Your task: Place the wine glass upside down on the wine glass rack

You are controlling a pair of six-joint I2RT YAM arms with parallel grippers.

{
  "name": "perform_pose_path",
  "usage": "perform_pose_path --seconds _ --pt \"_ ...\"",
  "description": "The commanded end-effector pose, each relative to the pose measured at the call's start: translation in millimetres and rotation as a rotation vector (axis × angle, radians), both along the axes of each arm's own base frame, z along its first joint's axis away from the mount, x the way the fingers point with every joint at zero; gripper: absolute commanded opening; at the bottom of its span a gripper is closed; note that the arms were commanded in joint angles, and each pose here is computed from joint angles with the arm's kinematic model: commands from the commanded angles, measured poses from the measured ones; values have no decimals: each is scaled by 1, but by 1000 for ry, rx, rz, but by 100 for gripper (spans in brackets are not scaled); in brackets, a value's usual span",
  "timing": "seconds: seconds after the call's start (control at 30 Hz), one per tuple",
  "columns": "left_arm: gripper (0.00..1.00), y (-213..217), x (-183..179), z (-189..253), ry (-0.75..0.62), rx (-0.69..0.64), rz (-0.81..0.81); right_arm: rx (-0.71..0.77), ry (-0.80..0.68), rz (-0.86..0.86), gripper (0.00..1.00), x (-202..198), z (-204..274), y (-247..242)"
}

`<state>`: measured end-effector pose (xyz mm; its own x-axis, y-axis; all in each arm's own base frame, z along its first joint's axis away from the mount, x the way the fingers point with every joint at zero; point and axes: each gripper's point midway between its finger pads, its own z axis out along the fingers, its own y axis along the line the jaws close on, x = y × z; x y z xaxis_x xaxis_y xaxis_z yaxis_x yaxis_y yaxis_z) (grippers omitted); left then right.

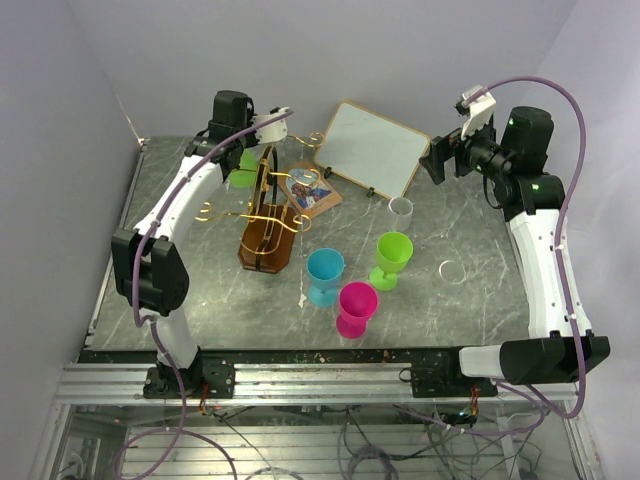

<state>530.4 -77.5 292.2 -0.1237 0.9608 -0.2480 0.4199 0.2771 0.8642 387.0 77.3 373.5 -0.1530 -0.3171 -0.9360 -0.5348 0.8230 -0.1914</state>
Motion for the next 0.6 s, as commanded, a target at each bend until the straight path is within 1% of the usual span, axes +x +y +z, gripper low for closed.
perform_pose_path --seconds 0.0,0.4,0.57 --pt "7 -8 6 8 -21 -42 -25 9 -15 -3 100 1 2 -2" --pt "7 -29 6 0 -2 -49 -80 12 -10 -4 100 2 1 -3" --pt "8 -31 4 -3 6 -51 -83 13 -9 -3 100 2 0 -3"
